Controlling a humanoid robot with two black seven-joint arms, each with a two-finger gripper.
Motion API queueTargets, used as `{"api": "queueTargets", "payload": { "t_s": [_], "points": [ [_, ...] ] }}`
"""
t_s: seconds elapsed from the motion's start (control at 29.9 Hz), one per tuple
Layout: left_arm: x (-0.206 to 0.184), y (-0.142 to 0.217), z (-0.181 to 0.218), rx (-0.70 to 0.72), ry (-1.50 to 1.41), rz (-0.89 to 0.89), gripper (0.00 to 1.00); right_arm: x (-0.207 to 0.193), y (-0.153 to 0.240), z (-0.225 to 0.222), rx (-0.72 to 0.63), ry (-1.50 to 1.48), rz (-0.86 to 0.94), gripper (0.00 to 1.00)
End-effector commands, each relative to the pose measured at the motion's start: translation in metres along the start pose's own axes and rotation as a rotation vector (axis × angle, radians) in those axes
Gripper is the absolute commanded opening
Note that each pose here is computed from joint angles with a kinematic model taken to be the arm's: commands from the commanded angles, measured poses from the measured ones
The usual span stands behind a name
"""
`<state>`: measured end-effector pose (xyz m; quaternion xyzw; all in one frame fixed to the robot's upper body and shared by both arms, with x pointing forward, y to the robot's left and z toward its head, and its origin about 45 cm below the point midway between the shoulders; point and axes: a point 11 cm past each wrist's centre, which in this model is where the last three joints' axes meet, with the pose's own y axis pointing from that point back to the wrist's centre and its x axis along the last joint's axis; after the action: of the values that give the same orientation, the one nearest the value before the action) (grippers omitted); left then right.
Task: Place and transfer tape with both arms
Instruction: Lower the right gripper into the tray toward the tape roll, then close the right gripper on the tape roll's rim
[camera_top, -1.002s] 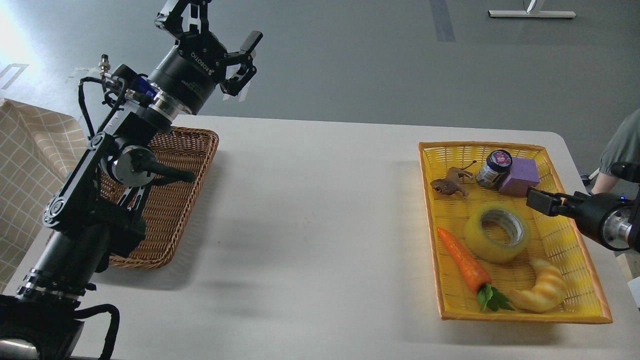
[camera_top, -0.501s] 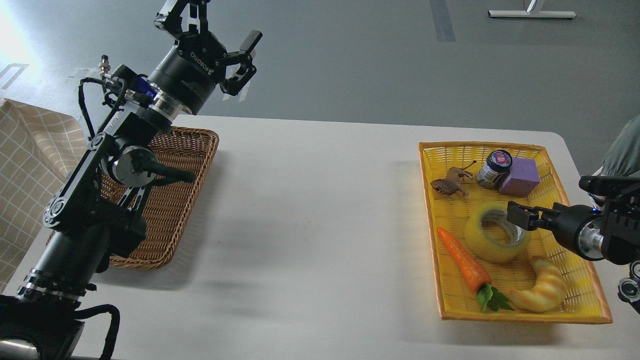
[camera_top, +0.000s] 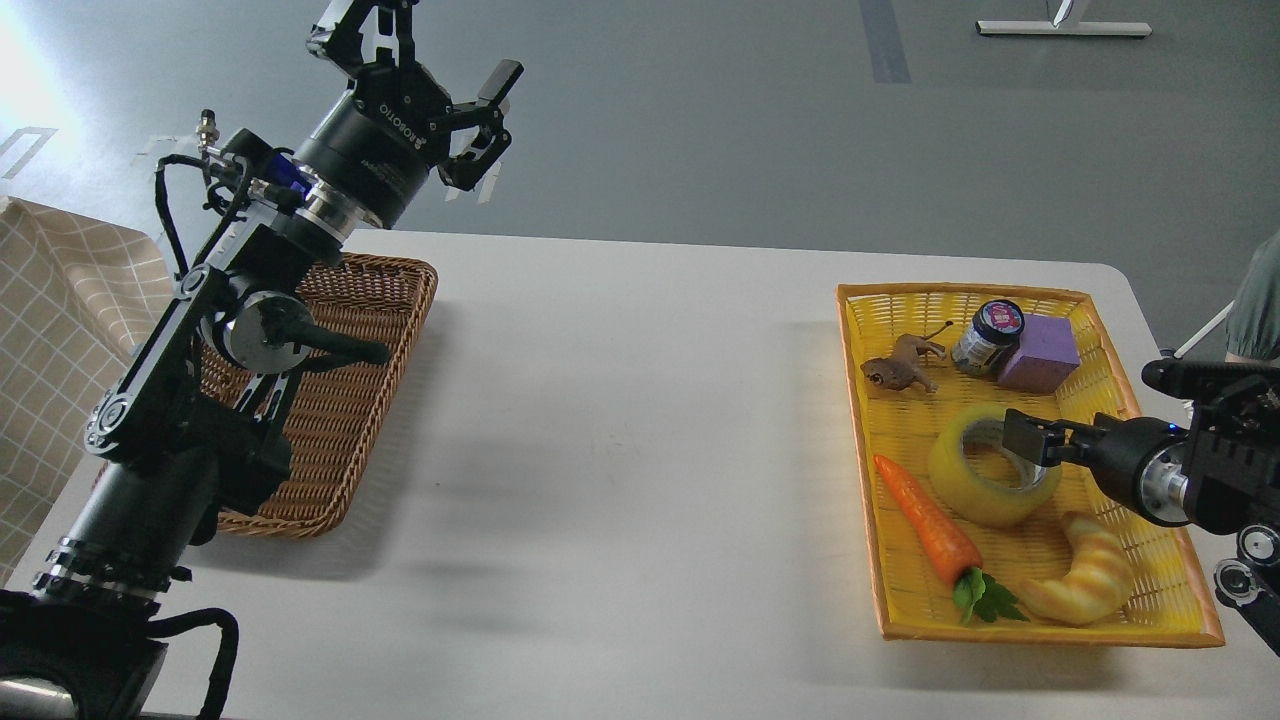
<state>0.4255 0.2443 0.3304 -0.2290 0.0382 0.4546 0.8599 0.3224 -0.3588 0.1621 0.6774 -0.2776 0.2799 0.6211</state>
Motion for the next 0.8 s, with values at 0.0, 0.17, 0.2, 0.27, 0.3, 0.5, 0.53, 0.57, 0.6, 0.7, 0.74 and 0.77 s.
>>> {"api": "queueTargets", "payload": {
  "t_s": [0.0,0.17,0.2,0.27,0.3,0.5,0.53,0.57,0.6,0.7,0.74,0.77],
  "points": [
    [0.000,0.000,0.000,0.001,0.000,-0.001,0.98,-0.004,-0.001,-0.001,0.002,0.012,-0.010,0.95],
    [0.001,0.001,0.000,0.002,-0.003,0.002,0.98,-0.005,-0.001,-0.001,-0.007,0.033,-0.012,0.95],
    [0.001,0.001,0.000,0.002,-0.003,0.000,0.98,-0.006,-0.001,-0.001,-0.006,0.035,-0.015,0.95],
    [0.001,0.001,0.000,0.002,-0.003,0.000,0.98,-0.008,-0.002,-0.003,-0.002,0.037,-0.021,0.95],
    [0.001,0.001,0.000,0.002,-0.003,0.002,0.98,-0.009,-0.002,-0.003,-0.003,0.040,-0.022,0.95],
    [0.001,0.000,0.001,0.001,-0.005,0.000,0.98,-0.014,-0.005,-0.008,0.002,0.059,-0.031,0.94],
    [0.001,0.001,0.001,0.002,-0.004,0.002,0.98,-0.014,-0.005,-0.009,0.003,0.060,-0.030,0.94],
    [0.001,0.001,0.001,0.002,-0.004,0.001,0.98,-0.014,-0.005,-0.009,0.003,0.060,-0.030,0.94],
    [0.001,0.001,0.001,0.002,-0.004,0.001,0.98,-0.015,-0.006,-0.011,0.007,0.056,-0.030,0.94],
    [0.001,0.001,0.001,0.002,-0.004,0.001,0.98,-0.017,-0.007,-0.010,0.005,0.052,-0.035,0.94],
    [0.001,0.001,0.001,0.002,-0.004,0.002,0.98,-0.017,-0.007,-0.010,0.004,0.050,-0.035,0.94],
    [0.001,0.001,0.001,0.002,-0.004,0.001,0.98,-0.019,-0.008,-0.009,0.002,0.047,-0.038,0.94]
  ]
}}
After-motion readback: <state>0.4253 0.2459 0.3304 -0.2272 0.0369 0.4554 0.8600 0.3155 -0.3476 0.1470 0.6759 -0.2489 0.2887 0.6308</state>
